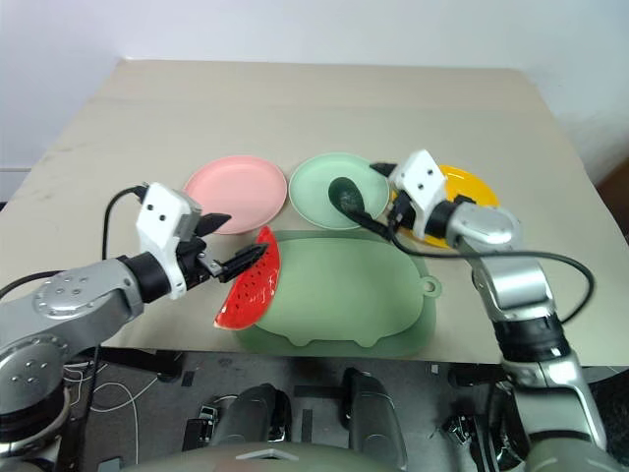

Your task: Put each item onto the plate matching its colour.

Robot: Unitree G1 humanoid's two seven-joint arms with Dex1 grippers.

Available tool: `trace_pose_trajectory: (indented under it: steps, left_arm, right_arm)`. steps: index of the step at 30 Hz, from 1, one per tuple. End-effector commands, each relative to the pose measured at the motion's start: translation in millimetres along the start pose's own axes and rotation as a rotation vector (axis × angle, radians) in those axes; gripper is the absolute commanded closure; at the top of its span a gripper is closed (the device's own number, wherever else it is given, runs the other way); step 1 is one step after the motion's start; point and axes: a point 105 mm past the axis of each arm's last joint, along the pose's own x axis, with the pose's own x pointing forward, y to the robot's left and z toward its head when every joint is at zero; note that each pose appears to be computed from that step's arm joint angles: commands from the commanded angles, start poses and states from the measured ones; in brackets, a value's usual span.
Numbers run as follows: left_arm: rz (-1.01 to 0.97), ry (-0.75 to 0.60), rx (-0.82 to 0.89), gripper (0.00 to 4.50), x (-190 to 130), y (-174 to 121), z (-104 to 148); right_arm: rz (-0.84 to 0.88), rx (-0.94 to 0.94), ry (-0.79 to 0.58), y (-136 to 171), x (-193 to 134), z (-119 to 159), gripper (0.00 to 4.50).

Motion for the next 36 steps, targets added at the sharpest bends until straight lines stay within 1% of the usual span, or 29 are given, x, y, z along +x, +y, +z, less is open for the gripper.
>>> trace_pose_trajectory:
  steps: [1, 5, 12, 15, 19, 23, 27, 29, 30, 31, 33, 34, 36]
  left_arm:
    - [0.009, 0.061, -0.02, 0.0, 7, -3, -7]
    - [-0.001, 0.124, -0.059, 0.0, 17, -8, -17]
    - [0.031, 0.28, -0.07, 0.0, 29, -13, -49]
    - [0.051, 0.31, -0.087, 0.0, 31, -12, -57]
    - [0.053, 0.304, -0.101, 0.69, 34, -12, -56]
    - [0.059, 0.268, -0.109, 0.74, 38, -10, -49]
    - [0.076, 0.145, -0.129, 0.74, 46, -1, -15]
    - [0.188, 0.083, -0.114, 0.74, 54, 24, 9]
    - [0.227, 0.067, -0.113, 0.74, 56, 33, 17]
    - [0.291, 0.04, -0.159, 0.74, 62, 48, 26]
    - [0.384, 0.02, -0.245, 0.74, 72, 71, 34]
    - [0.448, 0.026, -0.263, 0.74, 78, 85, 35]
    - [0.516, 0.038, -0.271, 0.74, 86, 100, 35]
  right_arm:
    - [0.058, -0.021, -0.036, 18, -11, 9, 0.02]
    - [0.04, 0.003, -0.031, 26, -10, 4, 0.02]
    - [0.025, 0.028, -0.033, 36, -8, 2, 0.02]
    - [0.022, 0.03, -0.022, 39, -9, -1, 0.02]
    - [0.013, 0.028, -0.013, 38, -9, -3, 0.0]
    - [0.011, 0.027, -0.008, 38, -8, -5, 0.0]
    - [0.004, 0.024, -0.003, 36, -7, -5, 0.0]
    - [0.003, 0.024, -0.004, 36, -7, -5, 0.0]
    - [0.003, 0.025, -0.004, 36, -7, -4, 0.0]
    - [0.002, 0.025, -0.003, 36, -6, -5, 0.0]
    - [0.001, 0.025, -0.003, 37, -5, -5, 0.0]
    - [-0.001, 0.026, -0.004, 37, -5, -5, 0.0]
    - [-0.002, 0.026, -0.004, 37, -6, -5, 0.0]
